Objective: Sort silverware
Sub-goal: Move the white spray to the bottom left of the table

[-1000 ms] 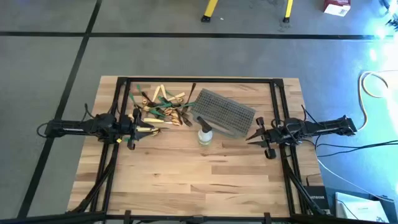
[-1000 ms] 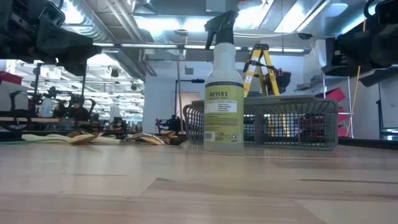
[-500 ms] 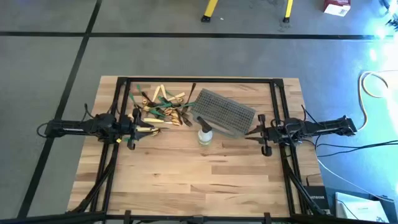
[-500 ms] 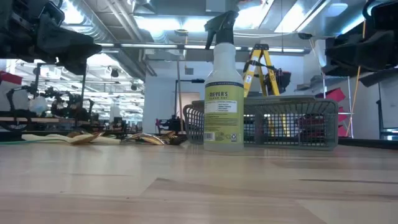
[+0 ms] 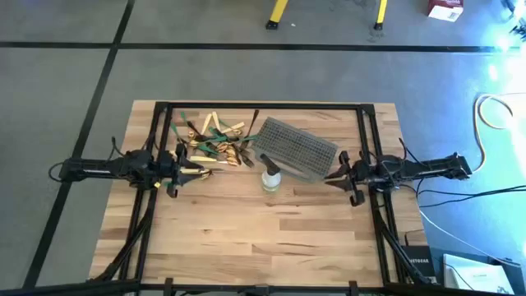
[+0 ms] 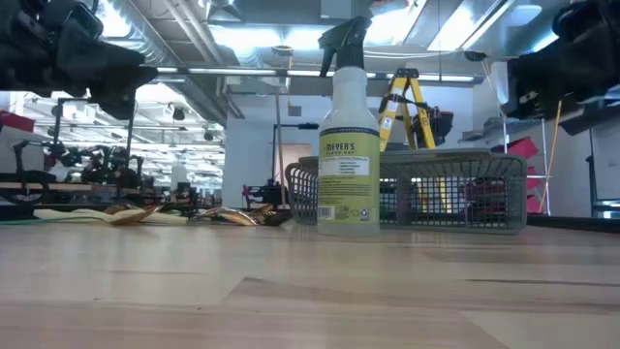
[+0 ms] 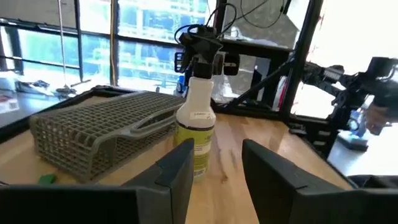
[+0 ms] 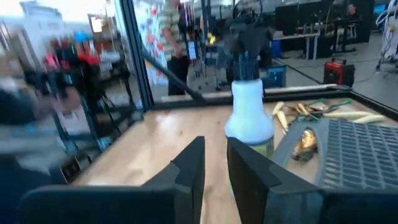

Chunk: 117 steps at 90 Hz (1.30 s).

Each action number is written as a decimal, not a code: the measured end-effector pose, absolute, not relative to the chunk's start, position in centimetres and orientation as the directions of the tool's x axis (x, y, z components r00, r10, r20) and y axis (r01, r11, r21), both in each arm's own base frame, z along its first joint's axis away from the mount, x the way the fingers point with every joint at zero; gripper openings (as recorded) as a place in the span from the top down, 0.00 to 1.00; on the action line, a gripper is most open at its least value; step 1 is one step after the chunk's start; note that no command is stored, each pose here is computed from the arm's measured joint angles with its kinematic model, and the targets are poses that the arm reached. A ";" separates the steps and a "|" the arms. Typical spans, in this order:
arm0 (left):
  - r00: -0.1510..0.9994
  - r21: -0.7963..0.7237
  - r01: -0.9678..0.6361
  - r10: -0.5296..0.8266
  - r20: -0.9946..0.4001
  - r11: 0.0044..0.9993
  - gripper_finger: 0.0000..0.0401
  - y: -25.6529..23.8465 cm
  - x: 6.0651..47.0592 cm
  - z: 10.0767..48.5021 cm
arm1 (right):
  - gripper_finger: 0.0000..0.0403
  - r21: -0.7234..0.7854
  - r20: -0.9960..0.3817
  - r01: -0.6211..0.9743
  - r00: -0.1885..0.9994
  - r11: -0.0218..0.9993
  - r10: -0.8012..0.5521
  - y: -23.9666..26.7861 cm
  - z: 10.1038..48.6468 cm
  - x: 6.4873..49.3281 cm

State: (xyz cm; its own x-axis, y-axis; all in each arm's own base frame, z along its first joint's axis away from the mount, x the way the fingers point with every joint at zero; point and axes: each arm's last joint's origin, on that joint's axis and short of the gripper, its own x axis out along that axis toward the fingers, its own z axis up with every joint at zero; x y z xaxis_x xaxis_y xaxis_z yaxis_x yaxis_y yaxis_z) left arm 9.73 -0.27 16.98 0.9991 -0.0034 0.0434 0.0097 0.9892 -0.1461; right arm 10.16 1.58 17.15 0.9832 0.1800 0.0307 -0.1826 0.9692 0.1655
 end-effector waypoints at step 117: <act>0.996 -0.080 -0.081 0.084 0.039 0.993 0.70 0.0 9.7 16.9 | 0.87 0.176 0.021 -0.136 0.991 0.975 0.135 1.5 17.1 10.2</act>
State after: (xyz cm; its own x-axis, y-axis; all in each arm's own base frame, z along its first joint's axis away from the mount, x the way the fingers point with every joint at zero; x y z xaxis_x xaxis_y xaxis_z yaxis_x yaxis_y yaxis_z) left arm 9.74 -0.01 16.93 0.9957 0.0843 0.0392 -0.0809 0.9935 -0.0804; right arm 10.19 1.45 17.06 0.9907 0.1346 0.0208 -0.1362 0.9749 0.1760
